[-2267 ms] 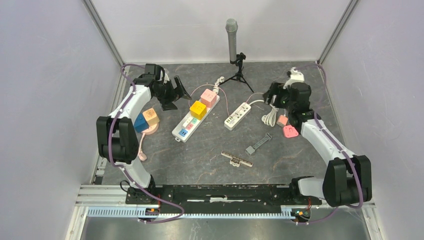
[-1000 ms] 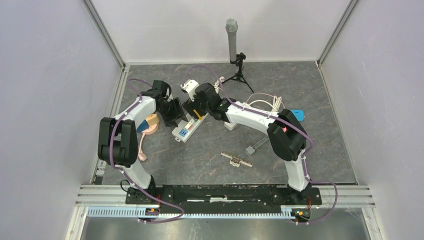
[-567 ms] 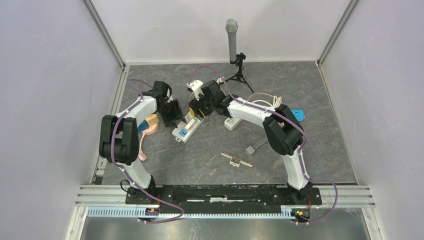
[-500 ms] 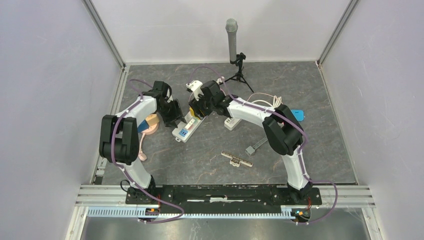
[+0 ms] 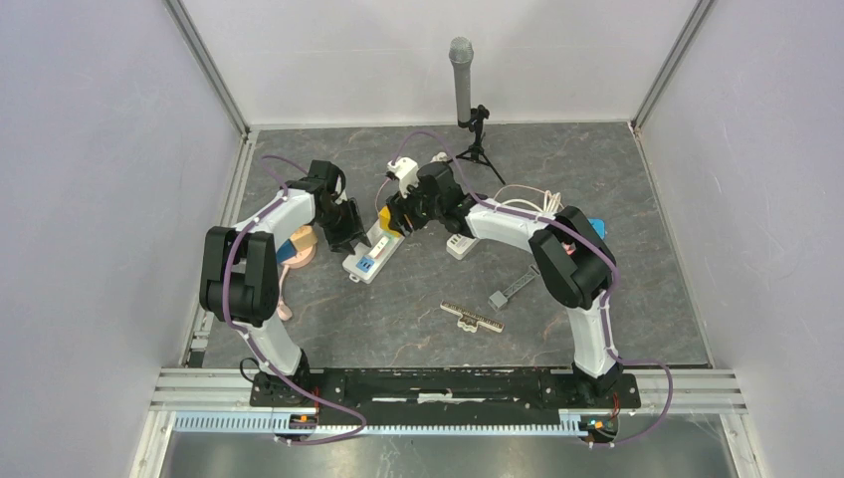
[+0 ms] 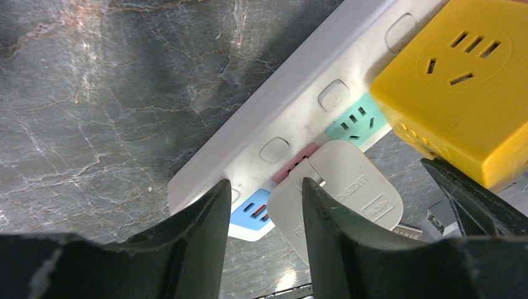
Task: Pull the plug off the socket
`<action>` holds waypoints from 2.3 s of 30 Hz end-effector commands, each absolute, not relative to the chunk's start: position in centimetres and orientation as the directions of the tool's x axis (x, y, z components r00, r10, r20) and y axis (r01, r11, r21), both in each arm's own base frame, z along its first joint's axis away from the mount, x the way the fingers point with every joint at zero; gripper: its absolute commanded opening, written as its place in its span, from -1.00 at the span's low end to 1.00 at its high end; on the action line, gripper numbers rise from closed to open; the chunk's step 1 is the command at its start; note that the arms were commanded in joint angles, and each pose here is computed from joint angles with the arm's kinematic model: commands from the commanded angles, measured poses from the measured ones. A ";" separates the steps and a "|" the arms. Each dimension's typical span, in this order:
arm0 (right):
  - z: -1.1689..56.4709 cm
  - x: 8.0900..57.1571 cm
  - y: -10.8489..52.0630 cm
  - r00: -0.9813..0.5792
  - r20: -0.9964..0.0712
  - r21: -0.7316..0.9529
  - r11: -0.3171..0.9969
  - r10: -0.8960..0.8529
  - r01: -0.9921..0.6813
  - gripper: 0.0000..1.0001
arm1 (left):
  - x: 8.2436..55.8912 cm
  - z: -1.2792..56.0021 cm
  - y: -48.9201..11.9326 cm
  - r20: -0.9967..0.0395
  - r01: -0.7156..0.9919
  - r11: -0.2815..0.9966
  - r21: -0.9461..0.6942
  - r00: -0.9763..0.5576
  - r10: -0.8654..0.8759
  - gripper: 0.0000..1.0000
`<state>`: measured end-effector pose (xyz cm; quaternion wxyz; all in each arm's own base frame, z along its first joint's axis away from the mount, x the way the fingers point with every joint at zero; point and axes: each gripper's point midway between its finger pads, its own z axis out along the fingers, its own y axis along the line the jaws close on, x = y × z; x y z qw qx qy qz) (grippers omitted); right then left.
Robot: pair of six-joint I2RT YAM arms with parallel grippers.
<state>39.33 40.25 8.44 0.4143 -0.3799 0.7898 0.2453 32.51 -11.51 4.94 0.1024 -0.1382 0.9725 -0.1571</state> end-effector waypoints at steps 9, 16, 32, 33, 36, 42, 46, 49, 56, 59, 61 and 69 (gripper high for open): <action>15.2 38.1 42.7 -0.213 -0.918 0.014 0.510 -0.334 -0.860 -1.00 | 30.7 1.5 -10.2 -0.103 -0.211 0.955 -0.208 -0.966 -0.236 0.06; 17.8 38.1 43.1 -0.270 -0.946 0.155 0.479 -0.181 -0.864 -1.00 | 30.6 1.3 -10.2 -0.101 -0.210 0.956 -0.205 -0.967 -0.234 0.05; 26.6 38.7 41.7 -0.105 -0.990 0.038 0.534 -0.097 -0.844 -1.00 | 30.6 1.2 -9.7 -0.100 -0.209 0.962 -0.176 -0.968 -0.229 0.03; 27.2 38.7 41.5 -0.094 -0.992 0.030 0.544 -0.090 -0.839 -1.00 | 30.7 1.3 -9.8 -0.103 -0.208 0.962 -0.179 -0.968 -0.229 0.03; 28.3 39.1 40.4 -0.067 -0.993 0.000 0.585 -0.093 -0.811 -1.00 | 31.4 2.1 -10.3 -0.122 -0.197 0.958 -0.207 -0.967 -0.225 0.04; 25.9 38.4 36.8 -0.095 -0.978 -0.052 0.664 -0.184 -0.746 -1.00 | 35.3 7.5 -12.1 -0.243 -0.149 0.936 -0.318 -0.942 -0.233 0.18; 22.9 36.6 34.2 -0.124 -0.955 -0.095 0.671 -0.271 -0.736 -1.00 | 38.5 13.0 -13.5 -0.347 -0.112 0.907 -0.406 -0.899 -0.266 0.40; 19.5 34.9 33.1 -0.169 -0.912 -0.114 0.628 -0.373 -0.770 -1.00 | 39.6 15.4 -13.6 -0.402 -0.094 0.902 -0.422 -0.872 -0.279 0.52; 14.0 27.9 34.4 -0.244 -0.845 0.075 0.347 -0.475 -0.935 -0.92 | 39.1 16.2 -12.6 -0.442 -0.095 0.916 -0.389 -0.853 -0.277 0.67; 12.9 25.6 34.8 -0.272 -0.825 0.161 0.255 -0.495 -0.953 -0.87 | 38.6 15.5 -12.4 -0.426 -0.103 0.921 -0.375 -0.863 -0.270 0.70; 12.2 24.8 34.7 -0.291 -0.802 0.192 0.236 -0.522 -0.953 -0.85 | 38.4 15.1 -12.5 -0.409 -0.112 0.918 -0.381 -0.870 -0.276 0.72; 9.0 21.0 34.0 -0.325 -0.705 0.327 0.118 -0.630 -0.938 -0.62 | 37.8 14.2 -13.3 -0.361 -0.115 0.904 -0.412 -0.890 -0.278 0.85</action>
